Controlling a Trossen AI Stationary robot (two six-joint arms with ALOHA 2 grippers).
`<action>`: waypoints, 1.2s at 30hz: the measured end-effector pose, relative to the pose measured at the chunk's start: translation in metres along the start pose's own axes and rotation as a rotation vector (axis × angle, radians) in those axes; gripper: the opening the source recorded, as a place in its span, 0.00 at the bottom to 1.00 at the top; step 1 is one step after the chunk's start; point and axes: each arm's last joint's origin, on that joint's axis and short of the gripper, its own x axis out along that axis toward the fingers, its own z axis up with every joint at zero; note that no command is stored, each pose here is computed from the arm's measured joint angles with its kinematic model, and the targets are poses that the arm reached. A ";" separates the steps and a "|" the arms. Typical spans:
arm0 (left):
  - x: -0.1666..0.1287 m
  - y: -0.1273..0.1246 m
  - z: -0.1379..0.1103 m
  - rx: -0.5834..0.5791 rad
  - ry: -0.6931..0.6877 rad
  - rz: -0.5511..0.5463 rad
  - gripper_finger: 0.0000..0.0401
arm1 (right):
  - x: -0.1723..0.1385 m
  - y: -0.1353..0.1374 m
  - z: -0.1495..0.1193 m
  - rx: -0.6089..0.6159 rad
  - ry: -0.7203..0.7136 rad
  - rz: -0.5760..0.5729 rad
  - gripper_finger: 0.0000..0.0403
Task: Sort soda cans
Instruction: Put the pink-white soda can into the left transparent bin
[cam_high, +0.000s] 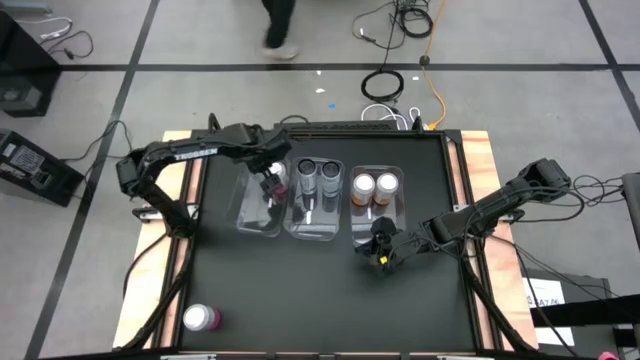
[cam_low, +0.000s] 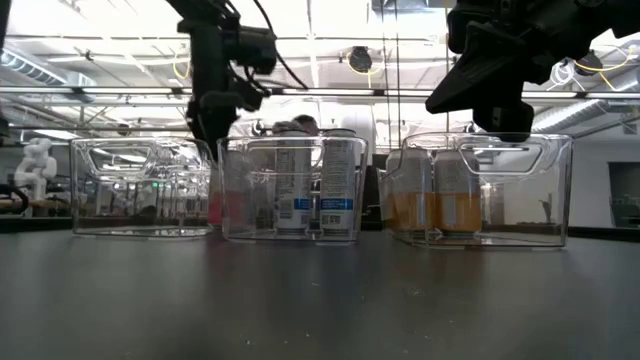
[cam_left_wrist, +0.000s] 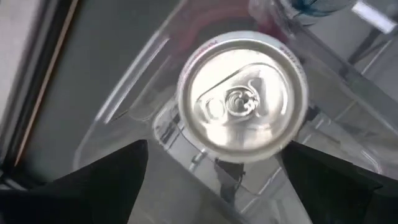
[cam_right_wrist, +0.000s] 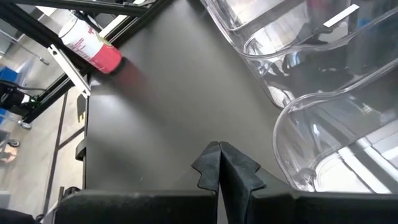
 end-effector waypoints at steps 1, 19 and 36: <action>-0.005 0.001 -0.002 -0.002 -0.013 -0.001 0.94 | 0.000 0.000 0.000 0.008 0.000 0.000 0.00; -0.117 -0.001 -0.103 -0.093 -0.218 -0.292 0.94 | 0.000 0.000 0.000 0.026 0.000 0.000 0.00; -0.126 -0.086 -0.154 -0.098 -0.201 -0.496 0.94 | 0.000 0.000 0.000 0.011 0.003 0.002 0.00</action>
